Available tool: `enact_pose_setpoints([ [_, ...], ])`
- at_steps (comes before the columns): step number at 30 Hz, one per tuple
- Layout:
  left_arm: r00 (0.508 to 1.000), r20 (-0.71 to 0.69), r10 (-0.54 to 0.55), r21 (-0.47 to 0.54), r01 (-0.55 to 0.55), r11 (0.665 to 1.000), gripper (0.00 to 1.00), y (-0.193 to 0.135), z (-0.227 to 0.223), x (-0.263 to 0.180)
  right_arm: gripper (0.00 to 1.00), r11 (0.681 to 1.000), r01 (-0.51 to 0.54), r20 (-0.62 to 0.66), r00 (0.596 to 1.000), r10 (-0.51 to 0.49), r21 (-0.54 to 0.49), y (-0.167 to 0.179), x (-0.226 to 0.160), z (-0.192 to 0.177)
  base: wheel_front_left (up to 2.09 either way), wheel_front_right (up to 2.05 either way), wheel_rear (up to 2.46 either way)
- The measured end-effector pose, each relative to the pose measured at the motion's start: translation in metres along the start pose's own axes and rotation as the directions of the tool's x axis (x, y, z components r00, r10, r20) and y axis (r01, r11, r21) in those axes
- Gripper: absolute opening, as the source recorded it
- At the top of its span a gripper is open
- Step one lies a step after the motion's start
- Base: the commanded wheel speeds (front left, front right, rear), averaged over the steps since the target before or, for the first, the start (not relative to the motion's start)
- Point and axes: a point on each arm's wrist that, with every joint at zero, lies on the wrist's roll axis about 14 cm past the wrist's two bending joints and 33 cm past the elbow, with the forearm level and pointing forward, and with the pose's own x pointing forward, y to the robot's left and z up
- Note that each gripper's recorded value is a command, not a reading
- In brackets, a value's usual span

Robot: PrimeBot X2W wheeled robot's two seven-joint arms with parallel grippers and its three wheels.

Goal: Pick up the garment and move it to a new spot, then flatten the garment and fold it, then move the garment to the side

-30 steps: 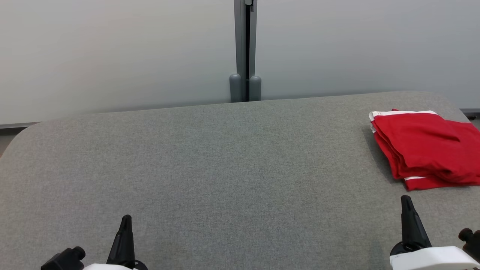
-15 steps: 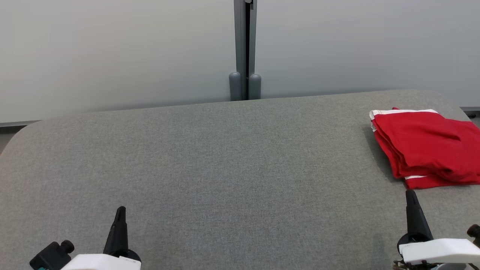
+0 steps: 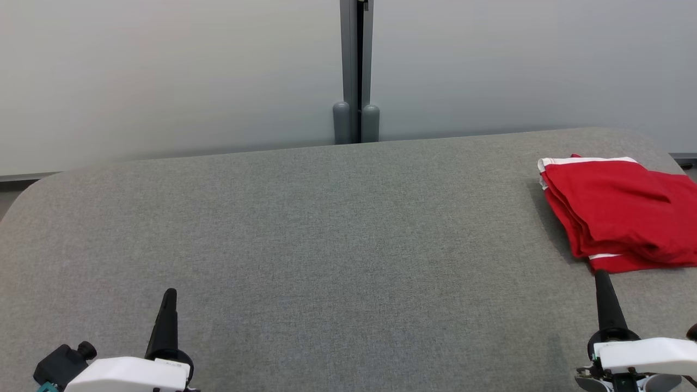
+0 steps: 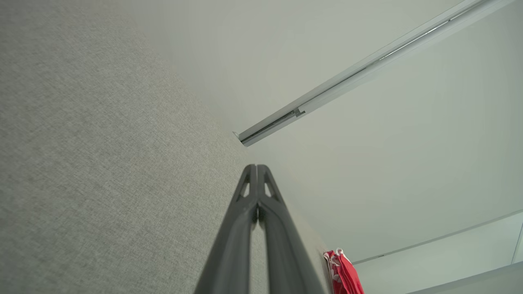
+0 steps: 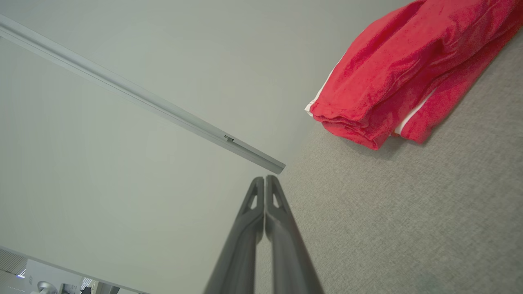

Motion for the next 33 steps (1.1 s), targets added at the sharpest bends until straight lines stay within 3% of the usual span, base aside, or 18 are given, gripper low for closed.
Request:
enact_pose_setpoints([
  [33, 0.999, 0.005, -0.041, -0.295, 0.041, 0.955, 0.00, -0.007, 0.014, 0.016, 0.00, 0.954, 0.001, -0.001, 1.000, -0.001, 0.299, 0.000, 0.011, 0.008, 0.00, 0.00, 0.00],
])
